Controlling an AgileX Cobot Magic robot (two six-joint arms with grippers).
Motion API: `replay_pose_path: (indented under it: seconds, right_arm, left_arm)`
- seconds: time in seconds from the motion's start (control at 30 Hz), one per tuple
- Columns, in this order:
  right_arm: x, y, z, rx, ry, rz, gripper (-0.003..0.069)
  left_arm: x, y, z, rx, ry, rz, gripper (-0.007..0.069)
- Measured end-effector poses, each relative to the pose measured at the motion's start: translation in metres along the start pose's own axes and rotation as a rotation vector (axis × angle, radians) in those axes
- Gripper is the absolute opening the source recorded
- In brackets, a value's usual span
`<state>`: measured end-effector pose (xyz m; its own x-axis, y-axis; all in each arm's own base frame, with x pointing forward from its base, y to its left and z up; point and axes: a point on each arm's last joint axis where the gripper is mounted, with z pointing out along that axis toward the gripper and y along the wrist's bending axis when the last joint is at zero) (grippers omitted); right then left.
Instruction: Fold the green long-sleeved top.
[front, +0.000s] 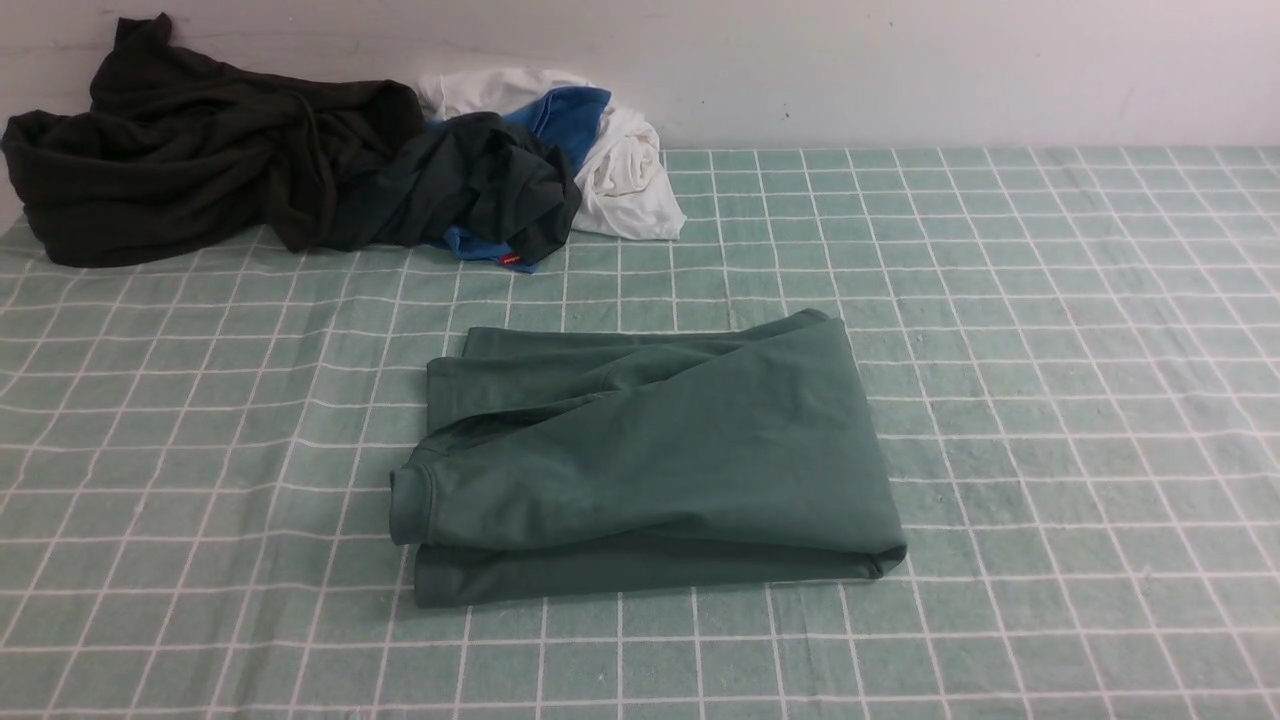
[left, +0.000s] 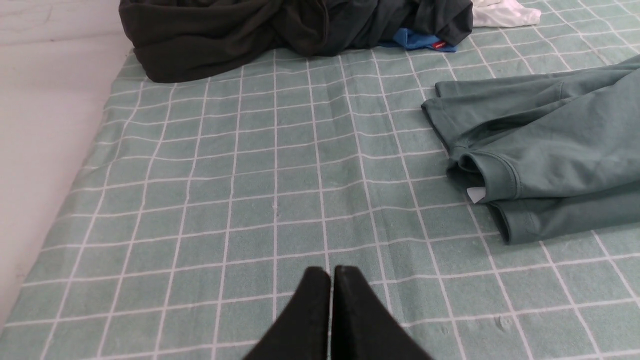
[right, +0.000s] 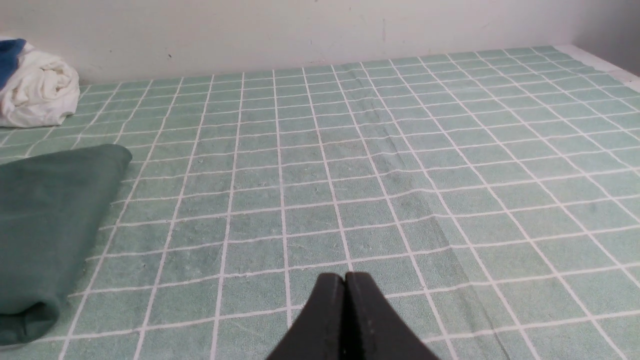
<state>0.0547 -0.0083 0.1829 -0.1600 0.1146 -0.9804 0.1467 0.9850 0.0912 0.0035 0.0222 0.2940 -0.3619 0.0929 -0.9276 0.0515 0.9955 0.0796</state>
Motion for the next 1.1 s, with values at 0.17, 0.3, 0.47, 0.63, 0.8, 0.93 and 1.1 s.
replay_pose_path:
  seconds: [0.17, 0.3, 0.47, 0.63, 0.8, 0.93, 1.1]
  right_arm:
    - [0.000, 0.000, 0.000, 0.000, 0.000, 0.000, -0.0014]
    - [0.000, 0.000, 0.000, 0.000, 0.000, 0.000, -0.0014]
    - [0.000, 0.000, 0.000, 0.000, 0.001, 0.000, -0.0014]
    - [0.000, 0.000, 0.000, 0.000, 0.001, 0.000, -0.0014]
    - [0.000, 0.000, 0.000, 0.000, 0.001, 0.000, -0.0014]
    - [0.000, 0.000, 0.000, 0.000, 0.001, 0.000, -0.0014]
    - [0.000, 0.000, 0.000, 0.000, 0.001, 0.000, -0.0014]
  left_arm:
    - [0.000, 0.000, 0.000, 0.000, 0.000, 0.000, -0.0003]
    - [0.000, 0.000, 0.000, 0.000, 0.000, 0.000, -0.0003]
    - [0.000, 0.000, 0.000, 0.000, 0.000, 0.000, -0.0003]
    - [0.000, 0.000, 0.000, 0.000, 0.000, 0.000, -0.0003]
    - [0.003, -0.001, 0.003, 0.005, 0.009, 0.002, -0.0003]
    - [0.005, -0.011, 0.016, 0.076, -0.056, -0.024, -0.0003]
    - [0.013, -0.026, 0.046, 0.121, -0.287, -0.028, -0.0003]
